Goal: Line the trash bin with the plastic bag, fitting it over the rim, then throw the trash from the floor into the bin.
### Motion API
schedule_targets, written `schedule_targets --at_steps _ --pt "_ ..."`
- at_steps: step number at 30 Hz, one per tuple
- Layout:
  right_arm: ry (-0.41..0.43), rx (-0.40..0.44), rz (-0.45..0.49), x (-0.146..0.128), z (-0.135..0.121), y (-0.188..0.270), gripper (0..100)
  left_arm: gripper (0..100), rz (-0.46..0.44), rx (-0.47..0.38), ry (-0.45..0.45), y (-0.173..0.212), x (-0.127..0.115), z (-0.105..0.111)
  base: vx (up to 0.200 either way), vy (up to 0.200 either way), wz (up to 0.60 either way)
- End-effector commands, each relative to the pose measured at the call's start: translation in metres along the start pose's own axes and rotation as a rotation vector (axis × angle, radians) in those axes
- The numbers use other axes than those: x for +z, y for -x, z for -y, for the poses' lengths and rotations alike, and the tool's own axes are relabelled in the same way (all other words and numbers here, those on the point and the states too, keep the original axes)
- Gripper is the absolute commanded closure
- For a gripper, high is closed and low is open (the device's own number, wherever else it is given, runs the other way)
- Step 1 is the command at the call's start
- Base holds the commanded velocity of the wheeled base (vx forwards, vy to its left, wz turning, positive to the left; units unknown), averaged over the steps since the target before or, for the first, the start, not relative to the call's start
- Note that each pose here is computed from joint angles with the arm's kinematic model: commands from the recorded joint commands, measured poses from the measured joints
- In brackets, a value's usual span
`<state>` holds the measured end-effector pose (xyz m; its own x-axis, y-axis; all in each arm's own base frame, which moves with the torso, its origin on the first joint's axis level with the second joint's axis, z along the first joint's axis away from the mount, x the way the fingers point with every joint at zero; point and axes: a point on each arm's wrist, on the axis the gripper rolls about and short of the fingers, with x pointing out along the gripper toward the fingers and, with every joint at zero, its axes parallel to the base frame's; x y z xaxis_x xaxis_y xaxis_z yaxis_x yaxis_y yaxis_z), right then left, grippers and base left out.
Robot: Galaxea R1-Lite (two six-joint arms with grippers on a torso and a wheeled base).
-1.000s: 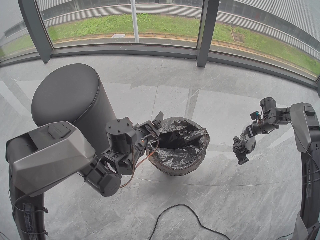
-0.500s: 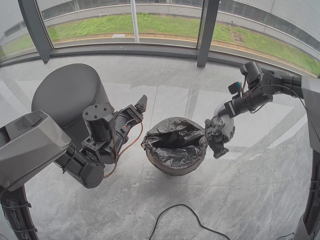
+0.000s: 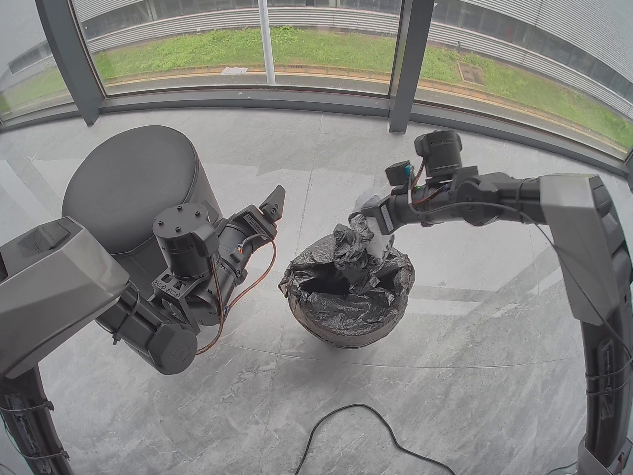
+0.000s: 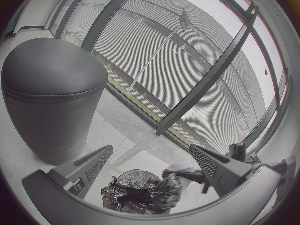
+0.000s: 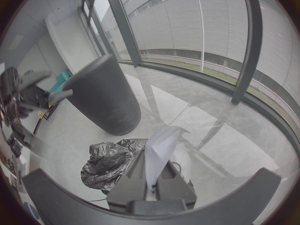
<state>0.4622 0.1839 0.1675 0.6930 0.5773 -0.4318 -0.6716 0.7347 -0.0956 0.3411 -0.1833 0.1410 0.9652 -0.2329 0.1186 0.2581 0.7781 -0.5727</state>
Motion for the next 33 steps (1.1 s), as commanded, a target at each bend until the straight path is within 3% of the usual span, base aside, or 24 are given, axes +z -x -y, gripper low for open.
schedule_targets --at_steps 1,11,18,19,28,33 --pt "0.059 0.048 -0.048 -0.052 -0.015 -0.059 100 0 0.012 -0.005 0.005 0.008 0.009 0.003 0.0 0.0 0.0" --pt "0.149 0.083 0.024 -0.053 -0.042 -0.079 100 0 0.003 0.01 -0.001 0.021 0.016 0.0 0.0 0.0 0.0" --pt "0.188 0.063 0.007 -0.065 -0.028 -0.082 100 0 0.009 0.004 0.0 0.021 0.016 0.0 0.0 0.0 0.0" --pt "0.187 0.061 0.005 -0.065 -0.026 -0.081 0 0 0.009 0.004 -0.001 0.021 0.016 0.0 0.0 0.0 0.0" --pt "0.177 0.056 -0.009 -0.063 -0.021 -0.076 0 0 0.004 0.017 -0.006 0.02 0.014 -0.004 0.0 0.0 0.0" --pt "0.188 0.05 0.019 -0.048 -0.023 -0.066 0 0 -0.003 0.02 -0.008 0.019 0.012 -0.006 0.0 0.0 0.0"
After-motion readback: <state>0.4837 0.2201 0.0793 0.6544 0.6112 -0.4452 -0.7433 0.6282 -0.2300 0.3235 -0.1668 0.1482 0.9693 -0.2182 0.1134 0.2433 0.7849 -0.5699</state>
